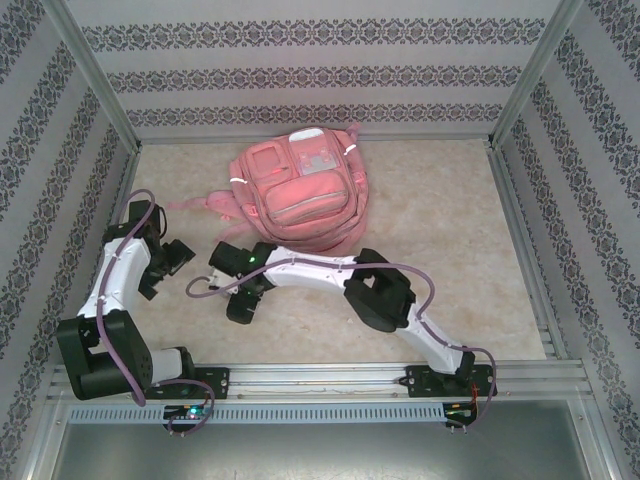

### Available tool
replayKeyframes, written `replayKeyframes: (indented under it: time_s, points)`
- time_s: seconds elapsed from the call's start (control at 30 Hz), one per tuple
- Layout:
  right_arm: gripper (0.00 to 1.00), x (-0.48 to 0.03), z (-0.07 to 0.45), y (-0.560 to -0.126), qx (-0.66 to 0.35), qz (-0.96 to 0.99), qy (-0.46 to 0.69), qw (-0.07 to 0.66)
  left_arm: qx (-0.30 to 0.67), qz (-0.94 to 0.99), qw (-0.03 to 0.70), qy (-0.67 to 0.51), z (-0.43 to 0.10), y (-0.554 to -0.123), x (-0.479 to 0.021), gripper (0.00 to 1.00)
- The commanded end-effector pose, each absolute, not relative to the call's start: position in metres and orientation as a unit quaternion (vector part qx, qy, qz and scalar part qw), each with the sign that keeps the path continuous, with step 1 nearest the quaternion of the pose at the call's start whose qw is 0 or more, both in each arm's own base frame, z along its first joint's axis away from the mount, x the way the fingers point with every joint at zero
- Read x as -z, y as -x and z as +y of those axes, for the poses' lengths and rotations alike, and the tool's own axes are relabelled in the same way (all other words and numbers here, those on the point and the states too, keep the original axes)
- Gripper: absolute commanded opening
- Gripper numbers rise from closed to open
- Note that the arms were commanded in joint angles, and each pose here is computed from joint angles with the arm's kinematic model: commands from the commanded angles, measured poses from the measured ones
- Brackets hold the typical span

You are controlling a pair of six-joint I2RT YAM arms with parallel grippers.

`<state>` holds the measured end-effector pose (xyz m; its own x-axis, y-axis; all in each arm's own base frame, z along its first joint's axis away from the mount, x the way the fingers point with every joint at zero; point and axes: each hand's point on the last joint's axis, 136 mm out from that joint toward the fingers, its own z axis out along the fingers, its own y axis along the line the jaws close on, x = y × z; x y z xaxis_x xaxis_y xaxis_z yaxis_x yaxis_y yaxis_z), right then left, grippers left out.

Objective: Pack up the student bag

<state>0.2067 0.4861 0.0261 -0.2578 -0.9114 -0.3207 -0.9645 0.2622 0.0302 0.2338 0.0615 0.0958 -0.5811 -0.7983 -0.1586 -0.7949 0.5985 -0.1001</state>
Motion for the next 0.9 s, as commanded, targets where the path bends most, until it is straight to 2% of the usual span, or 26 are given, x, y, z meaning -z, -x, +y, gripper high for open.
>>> replayKeyframes:
  time_s: [0.0,0.2,0.27,0.37,0.47,0.6,0.87]
  points:
    - [0.86,-0.014,0.472,-0.209,-0.057,0.782,0.612,0.105,0.022,0.898,0.110,0.425,0.062,-0.243,-0.100,0.96]
    - [0.67,0.004,0.458,-0.214,-0.027,0.787,0.609,0.099,0.075,0.911,0.156,0.374,0.049,-0.263,-0.118,0.96]
    - [0.58,-0.004,0.458,-0.217,-0.035,0.792,0.600,0.107,0.101,0.915,0.181,0.347,0.042,-0.272,-0.129,0.98]
    - [0.51,-0.023,0.459,-0.220,-0.054,0.800,0.584,0.128,0.164,0.912,0.241,0.289,0.023,-0.290,-0.154,1.00]
    - [0.48,-0.050,0.452,-0.224,-0.078,0.816,0.553,0.151,0.222,0.904,0.284,0.231,0.003,-0.307,-0.180,1.00]
    - [0.46,-0.086,0.422,-0.235,-0.121,0.845,0.489,0.179,0.227,0.908,0.317,0.152,-0.021,-0.323,-0.200,1.00]
    - [0.47,-0.134,0.294,-0.264,-0.130,0.901,0.342,0.232,0.204,0.919,0.324,-0.098,-0.122,-0.355,-0.214,1.00]
